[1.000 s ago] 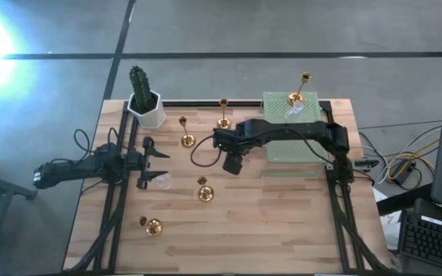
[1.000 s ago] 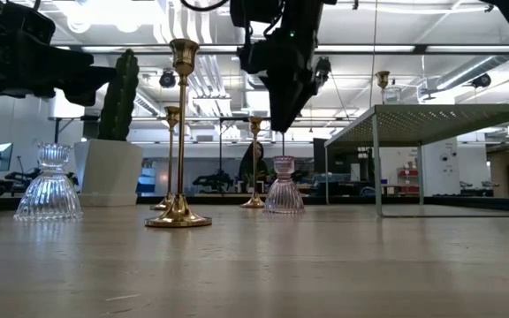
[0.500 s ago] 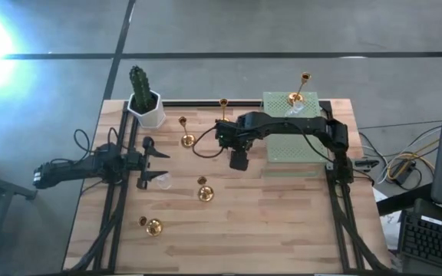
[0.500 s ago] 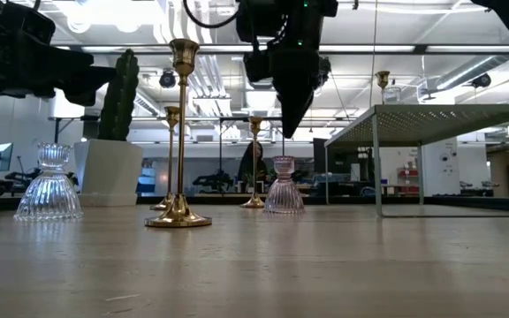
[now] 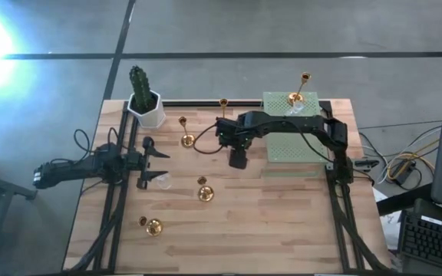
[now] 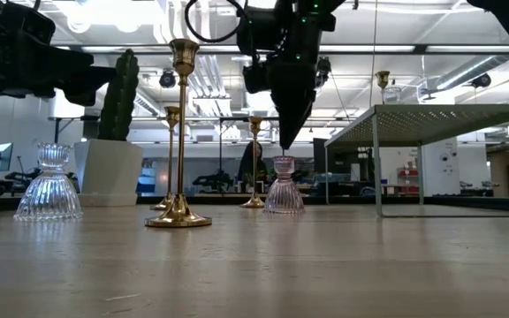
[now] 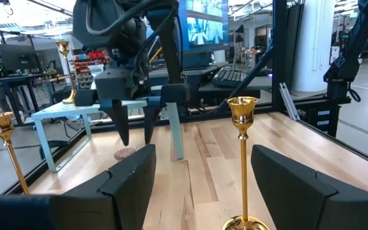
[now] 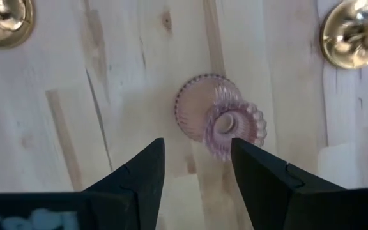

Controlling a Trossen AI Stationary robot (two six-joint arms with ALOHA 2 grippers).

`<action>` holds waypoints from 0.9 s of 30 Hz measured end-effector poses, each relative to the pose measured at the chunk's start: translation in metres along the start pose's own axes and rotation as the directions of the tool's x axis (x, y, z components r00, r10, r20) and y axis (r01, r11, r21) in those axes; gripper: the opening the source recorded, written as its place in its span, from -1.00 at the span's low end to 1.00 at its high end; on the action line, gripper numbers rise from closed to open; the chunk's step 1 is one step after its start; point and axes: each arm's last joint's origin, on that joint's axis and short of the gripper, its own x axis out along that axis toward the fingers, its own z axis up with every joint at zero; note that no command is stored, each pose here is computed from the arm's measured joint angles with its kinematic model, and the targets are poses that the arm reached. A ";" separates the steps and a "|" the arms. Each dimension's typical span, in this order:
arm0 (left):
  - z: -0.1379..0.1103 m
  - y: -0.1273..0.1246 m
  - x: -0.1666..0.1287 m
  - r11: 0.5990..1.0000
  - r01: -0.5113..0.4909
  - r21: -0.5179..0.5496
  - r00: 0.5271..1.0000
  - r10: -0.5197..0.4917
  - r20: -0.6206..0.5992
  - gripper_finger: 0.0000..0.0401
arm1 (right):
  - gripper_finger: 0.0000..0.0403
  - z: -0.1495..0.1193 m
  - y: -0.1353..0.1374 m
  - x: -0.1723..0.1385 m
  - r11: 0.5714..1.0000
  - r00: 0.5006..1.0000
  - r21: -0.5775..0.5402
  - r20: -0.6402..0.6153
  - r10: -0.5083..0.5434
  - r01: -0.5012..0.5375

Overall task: Pick & Place candle stick holders
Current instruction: Put the pink glass candle holder on the shelf

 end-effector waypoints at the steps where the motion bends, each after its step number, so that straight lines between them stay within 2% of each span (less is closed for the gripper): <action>1: 0.000 0.000 0.000 1.000 0.000 0.000 1.000 0.000 0.000 0.30 | -0.15 0.001 0.000 0.000 1.000 1.000 0.000 0.009 0.001 -0.001; 8: 0.000 0.000 0.000 1.000 0.000 0.000 1.000 0.000 0.000 0.30 | -0.15 0.002 0.000 0.006 1.000 0.999 0.010 0.034 0.015 -0.015; 15: 0.000 0.000 0.000 1.000 0.000 0.000 1.000 0.000 0.000 0.30 | -0.15 -0.008 -0.002 0.024 1.000 1.000 0.026 -0.006 0.013 -0.013; 23: 0.000 0.000 0.000 1.000 0.000 0.000 1.000 0.000 0.000 0.30 | -0.15 -0.009 -0.004 0.035 0.999 0.999 0.034 0.032 0.009 -0.010; 27: 0.000 0.000 0.000 1.000 -0.001 0.000 1.000 0.001 0.000 0.30 | -0.26 -0.009 -0.004 0.035 0.999 1.000 0.033 0.029 0.001 -0.002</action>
